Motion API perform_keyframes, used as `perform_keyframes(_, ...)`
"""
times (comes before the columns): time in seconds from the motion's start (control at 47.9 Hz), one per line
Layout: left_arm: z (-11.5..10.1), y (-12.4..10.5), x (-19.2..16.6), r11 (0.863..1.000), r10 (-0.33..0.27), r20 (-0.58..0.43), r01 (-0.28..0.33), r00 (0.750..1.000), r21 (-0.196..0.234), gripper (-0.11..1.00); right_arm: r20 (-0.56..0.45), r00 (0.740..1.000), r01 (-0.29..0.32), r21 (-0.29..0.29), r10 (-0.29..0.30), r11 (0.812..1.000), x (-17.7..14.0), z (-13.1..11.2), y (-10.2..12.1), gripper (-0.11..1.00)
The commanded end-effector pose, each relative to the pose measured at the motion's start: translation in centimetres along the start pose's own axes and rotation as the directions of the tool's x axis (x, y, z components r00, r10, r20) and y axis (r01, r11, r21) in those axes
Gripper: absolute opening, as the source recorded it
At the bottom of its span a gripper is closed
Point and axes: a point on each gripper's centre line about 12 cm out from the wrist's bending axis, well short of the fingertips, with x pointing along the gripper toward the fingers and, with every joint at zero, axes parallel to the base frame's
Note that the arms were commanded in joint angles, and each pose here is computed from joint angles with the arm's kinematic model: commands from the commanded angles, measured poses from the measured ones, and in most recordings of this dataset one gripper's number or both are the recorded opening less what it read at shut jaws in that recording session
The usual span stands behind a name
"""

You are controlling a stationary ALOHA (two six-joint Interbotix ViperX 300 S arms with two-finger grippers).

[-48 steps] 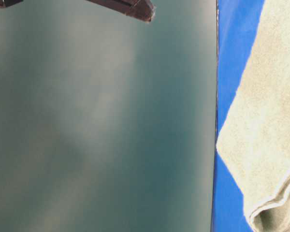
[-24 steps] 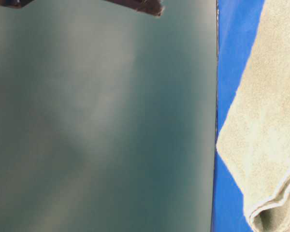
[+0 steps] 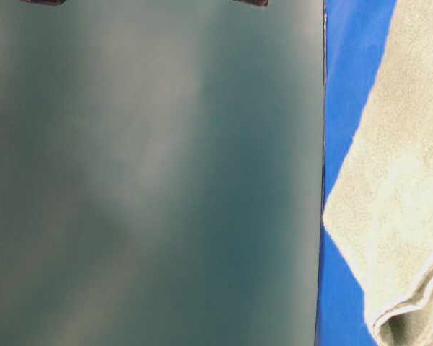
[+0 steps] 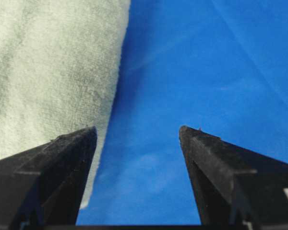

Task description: Fold a bath towel.

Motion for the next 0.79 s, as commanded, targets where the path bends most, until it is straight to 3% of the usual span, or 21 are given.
perform_keyframes(0.0,0.8,0.3,-0.9,1.0,0.005,0.005,-0.005,1.0,0.012,0.18,0.026,1.0,-0.009,-0.004,0.009,1.0,-0.5,0.6,0.1,0.67)
perform_keyframes(0.042,1.3,0.6,-1.4,1.0,0.007,0.004,-0.007,1.0,0.012,0.12,0.026,1.0,-0.007,-0.007,0.007,1.0,-0.4,0.5,0.1,0.67)
perform_keyframes(0.188,2.2,1.5,-3.3,1.0,0.005,-0.036,-0.005,0.999,0.009,0.11,0.031,1.0,0.0,-0.007,0.001,1.0,-0.9,0.3,-0.3,0.67)
perform_keyframes(0.355,3.5,4.2,-7.6,0.999,0.014,-0.081,-0.018,0.997,-0.042,0.11,0.024,0.999,0.036,0.002,-0.036,0.999,-2.5,-0.7,-1.6,0.67)
perform_keyframes(0.417,4.0,6.7,-10.2,0.996,0.048,-0.082,-0.053,0.995,-0.068,0.11,0.016,0.998,0.054,0.001,-0.054,0.999,-3.1,-1.3,-2.1,0.67)
perform_keyframes(0.48,3.8,9.4,-12.1,0.993,0.09,-0.099,-0.097,0.991,-0.068,0.11,0.014,0.997,0.074,-0.001,-0.074,0.997,-3.7,-2.0,-2.8,0.67)
perform_keyframes(0.542,3.0,13.4,-13.7,0.982,0.163,-0.139,-0.175,0.977,-0.076,0.11,0.015,0.996,0.088,-0.006,-0.087,0.996,-4.1,-2.8,-3.4,0.67)
perform_keyframes(0.605,1.7,17.0,-14.3,0.972,0.215,-0.199,-0.229,0.956,-0.048,0.11,0.024,0.996,0.091,-0.011,-0.09,0.996,-4.3,-3.4,-3.9,0.67)
perform_keyframes(0.668,0.5,21.0,-14.7,0.965,0.263,-0.239,-0.261,0.935,0.038,0.11,0.032,0.995,0.094,-0.016,-0.093,0.995,-4.5,-4.0,-4.2,0.67)
perform_keyframes(0.772,-1.0,26.6,-13.9,0.952,0.298,-0.248,-0.266,0.922,0.155,0.11,0.035,0.995,0.096,-0.017,-0.095,0.995,-4.6,-4.6,-4.6,0.67)
